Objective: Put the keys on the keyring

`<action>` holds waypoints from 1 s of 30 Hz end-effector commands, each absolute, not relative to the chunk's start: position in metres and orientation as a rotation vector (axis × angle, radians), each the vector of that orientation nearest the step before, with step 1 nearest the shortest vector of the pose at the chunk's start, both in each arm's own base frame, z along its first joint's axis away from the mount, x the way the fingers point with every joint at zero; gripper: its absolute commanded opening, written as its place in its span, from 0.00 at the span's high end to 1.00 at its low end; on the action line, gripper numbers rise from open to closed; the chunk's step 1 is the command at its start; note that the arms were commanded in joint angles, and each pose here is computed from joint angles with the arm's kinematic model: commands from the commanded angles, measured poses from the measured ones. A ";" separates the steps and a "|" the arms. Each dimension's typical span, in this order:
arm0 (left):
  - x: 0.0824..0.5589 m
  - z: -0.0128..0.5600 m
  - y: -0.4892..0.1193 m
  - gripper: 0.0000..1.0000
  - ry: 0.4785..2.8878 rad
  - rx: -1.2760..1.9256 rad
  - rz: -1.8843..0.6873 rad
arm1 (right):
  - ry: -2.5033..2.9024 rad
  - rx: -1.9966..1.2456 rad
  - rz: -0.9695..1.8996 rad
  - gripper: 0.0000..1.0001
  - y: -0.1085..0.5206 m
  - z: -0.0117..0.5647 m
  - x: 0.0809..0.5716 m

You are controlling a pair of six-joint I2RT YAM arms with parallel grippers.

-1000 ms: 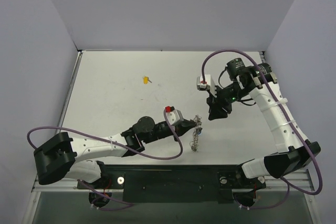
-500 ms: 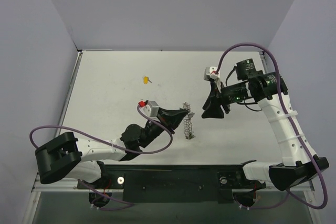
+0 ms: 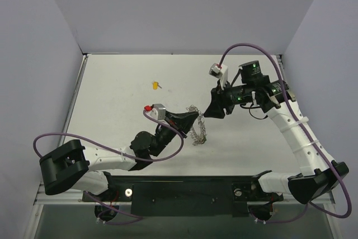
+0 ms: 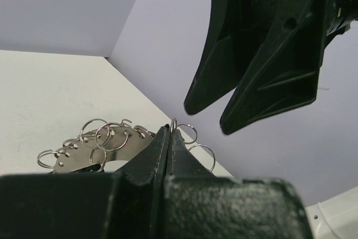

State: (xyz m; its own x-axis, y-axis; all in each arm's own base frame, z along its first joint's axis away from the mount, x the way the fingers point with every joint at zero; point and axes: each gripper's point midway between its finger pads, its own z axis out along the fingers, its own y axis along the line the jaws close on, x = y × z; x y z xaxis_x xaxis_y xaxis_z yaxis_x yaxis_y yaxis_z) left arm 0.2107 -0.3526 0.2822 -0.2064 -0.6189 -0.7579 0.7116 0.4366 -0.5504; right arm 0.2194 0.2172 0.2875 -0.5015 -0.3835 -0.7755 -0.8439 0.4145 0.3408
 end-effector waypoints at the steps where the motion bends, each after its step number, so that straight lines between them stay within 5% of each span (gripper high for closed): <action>1: 0.203 0.354 -0.343 1.00 1.088 0.029 -1.306 | 2.092 -1.031 0.925 0.61 0.221 0.280 0.220; 30: 0.200 0.350 -0.358 1.00 1.126 0.113 -1.280 | 2.105 -0.956 0.875 0.78 0.218 0.290 0.235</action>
State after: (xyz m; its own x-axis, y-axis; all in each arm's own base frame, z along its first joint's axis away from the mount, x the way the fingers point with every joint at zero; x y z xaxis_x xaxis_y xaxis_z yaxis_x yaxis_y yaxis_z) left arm 0.2093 -0.3619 0.2951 -0.1714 -0.5914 -0.7879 0.7428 0.4478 -0.4978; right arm 0.2315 0.2130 0.2748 -0.5326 -0.3963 -0.7479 -0.7992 0.5264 0.2901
